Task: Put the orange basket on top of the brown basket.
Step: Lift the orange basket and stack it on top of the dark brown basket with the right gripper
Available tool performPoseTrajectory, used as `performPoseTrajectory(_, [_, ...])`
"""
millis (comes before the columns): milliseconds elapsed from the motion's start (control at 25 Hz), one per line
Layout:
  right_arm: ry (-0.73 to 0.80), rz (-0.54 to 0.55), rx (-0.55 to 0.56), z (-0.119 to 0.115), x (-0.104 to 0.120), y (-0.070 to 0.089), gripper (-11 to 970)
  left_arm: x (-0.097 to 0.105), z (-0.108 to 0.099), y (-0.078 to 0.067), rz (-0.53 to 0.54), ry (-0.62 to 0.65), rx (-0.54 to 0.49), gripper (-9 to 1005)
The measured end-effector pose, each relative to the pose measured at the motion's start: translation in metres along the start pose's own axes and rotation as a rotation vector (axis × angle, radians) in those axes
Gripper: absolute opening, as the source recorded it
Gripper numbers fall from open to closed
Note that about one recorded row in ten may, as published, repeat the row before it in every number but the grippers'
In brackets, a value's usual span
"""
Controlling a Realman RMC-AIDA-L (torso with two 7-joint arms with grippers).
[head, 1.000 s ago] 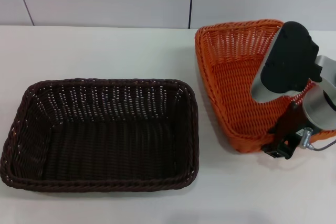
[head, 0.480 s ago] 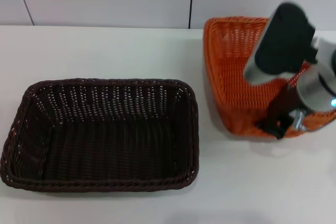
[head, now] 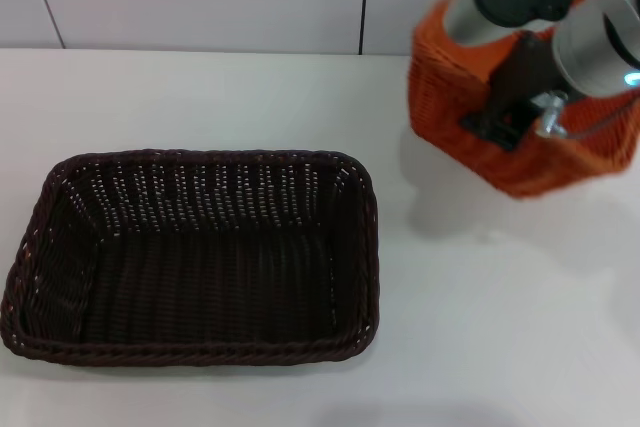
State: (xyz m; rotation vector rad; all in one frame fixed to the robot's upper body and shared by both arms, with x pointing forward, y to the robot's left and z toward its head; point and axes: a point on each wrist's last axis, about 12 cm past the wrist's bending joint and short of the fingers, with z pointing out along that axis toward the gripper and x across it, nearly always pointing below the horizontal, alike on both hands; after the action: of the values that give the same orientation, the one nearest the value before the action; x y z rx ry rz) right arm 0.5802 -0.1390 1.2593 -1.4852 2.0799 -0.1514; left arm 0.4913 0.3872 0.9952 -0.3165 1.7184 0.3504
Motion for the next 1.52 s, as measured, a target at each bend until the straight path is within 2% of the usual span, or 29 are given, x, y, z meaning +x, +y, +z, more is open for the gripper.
performPoseTrajectory(40, [0.0,0.0,0.0,0.0,0.0,0.0,157,0.0,0.0,0.0,0.0,0.0,0.0,801])
performPoseTrajectory(80, [-0.011,-0.046,0.007,-0.003,-0.007,0.0,156,0.0,0.001,0.0,-0.005,0.009,-0.005,801])
performPoseTrajectory(160, [-0.036,-0.157,0.013,-0.008,-0.021,0.003,156,0.001,0.002,0.0,-0.007,0.019,-0.006,801])
performPoseTrajectory(200, [-0.053,-0.286,0.014,-0.011,-0.032,0.011,156,0.001,0.003,-0.001,-0.009,0.024,-0.006,801])
performPoseTrajectory(240, [-0.053,-0.286,0.014,-0.011,-0.032,0.011,156,0.001,0.003,-0.001,-0.009,0.024,-0.006,801])
performPoseTrajectory(320, [-0.073,-0.507,-0.002,-0.015,-0.04,0.029,156,0.002,0.003,-0.001,-0.01,0.032,-0.005,801])
performPoseTrajectory(440, [-0.103,-0.801,-0.033,-0.019,-0.041,0.056,155,0.002,0.003,-0.001,-0.014,0.032,-0.011,801])
performPoseTrajectory(600, [-0.165,-1.085,-0.032,-0.027,-0.044,0.081,155,0.002,0.003,0.0,-0.029,0.039,-0.024,801])
performPoseTrajectory(760, [-0.222,-1.161,-0.042,-0.03,-0.046,0.089,154,0.003,0.003,-0.001,-0.035,0.044,-0.023,801])
performPoseTrajectory(880, [-0.223,-1.211,-0.094,-0.026,-0.046,0.1,154,0.004,0.003,-0.002,-0.038,0.054,-0.021,801])
performPoseTrajectory(1120, [-0.153,-1.22,-0.17,-0.008,-0.038,0.106,153,0.006,0.002,-0.001,-0.039,0.059,-0.024,801])
performPoseTrajectory(1200, [-0.124,-1.218,-0.17,0.0,-0.036,0.106,153,0.006,0.001,-0.001,-0.04,0.06,-0.024,801])
performPoseTrajectory(1520, [-0.12,-1.191,-0.152,0.009,-0.039,0.11,148,0.006,0.001,-0.001,-0.041,0.061,-0.023,801])
